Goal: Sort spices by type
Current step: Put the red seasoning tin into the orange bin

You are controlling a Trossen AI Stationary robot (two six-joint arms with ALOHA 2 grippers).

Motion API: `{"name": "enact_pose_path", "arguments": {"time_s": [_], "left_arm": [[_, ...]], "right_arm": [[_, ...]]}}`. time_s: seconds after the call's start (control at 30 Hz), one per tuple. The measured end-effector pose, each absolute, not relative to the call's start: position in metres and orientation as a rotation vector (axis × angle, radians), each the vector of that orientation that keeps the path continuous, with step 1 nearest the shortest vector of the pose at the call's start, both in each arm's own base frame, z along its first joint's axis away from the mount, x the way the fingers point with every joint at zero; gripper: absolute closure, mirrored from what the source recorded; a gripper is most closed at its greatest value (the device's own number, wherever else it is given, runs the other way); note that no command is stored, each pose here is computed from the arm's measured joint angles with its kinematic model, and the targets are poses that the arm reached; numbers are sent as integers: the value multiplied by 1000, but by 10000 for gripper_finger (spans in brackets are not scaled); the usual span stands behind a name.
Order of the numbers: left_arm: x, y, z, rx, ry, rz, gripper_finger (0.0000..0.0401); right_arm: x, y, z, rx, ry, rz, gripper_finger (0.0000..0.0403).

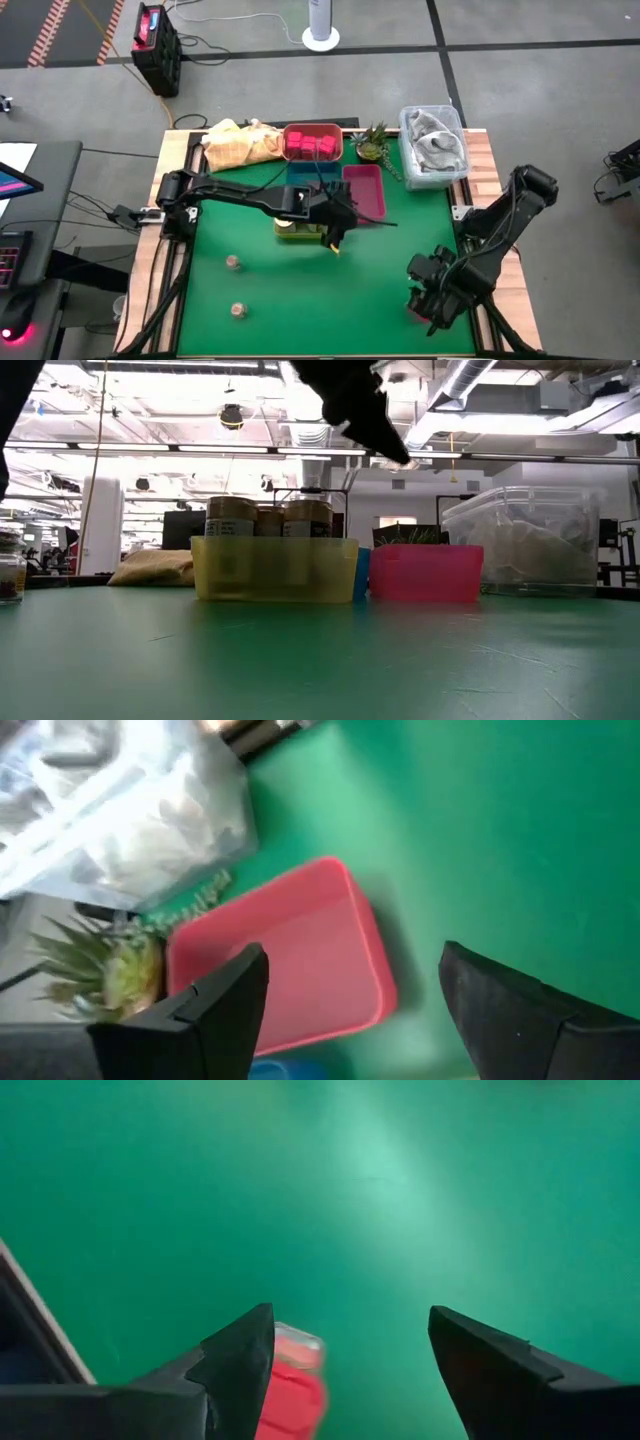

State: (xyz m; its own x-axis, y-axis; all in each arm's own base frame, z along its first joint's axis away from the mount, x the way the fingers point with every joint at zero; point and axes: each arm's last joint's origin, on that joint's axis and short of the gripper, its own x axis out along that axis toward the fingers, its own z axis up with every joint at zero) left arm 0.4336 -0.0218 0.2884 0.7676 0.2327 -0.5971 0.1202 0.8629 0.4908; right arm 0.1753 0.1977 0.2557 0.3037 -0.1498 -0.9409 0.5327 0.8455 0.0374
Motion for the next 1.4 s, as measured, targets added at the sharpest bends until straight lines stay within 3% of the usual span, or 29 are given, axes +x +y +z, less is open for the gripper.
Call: {"name": "enact_pose_path", "arguments": {"time_s": [0.27, 0.43, 0.63, 1.4], "left_arm": [[421, -32, 304, 492, 681, -53, 123], [419, -42, 293, 495, 703, -103, 123], [411, -50, 269, 510, 654, -128, 126], [356, -29, 320, 437, 533, 45, 134]], "right_arm": [[187, 224, 246, 384, 1314, -506, 103], [187, 230, 240, 496, 1421, -549, 62], [190, 234, 245, 655, 1396, -544, 8], [201, 257, 196, 623, 1625, -600, 26]]}}
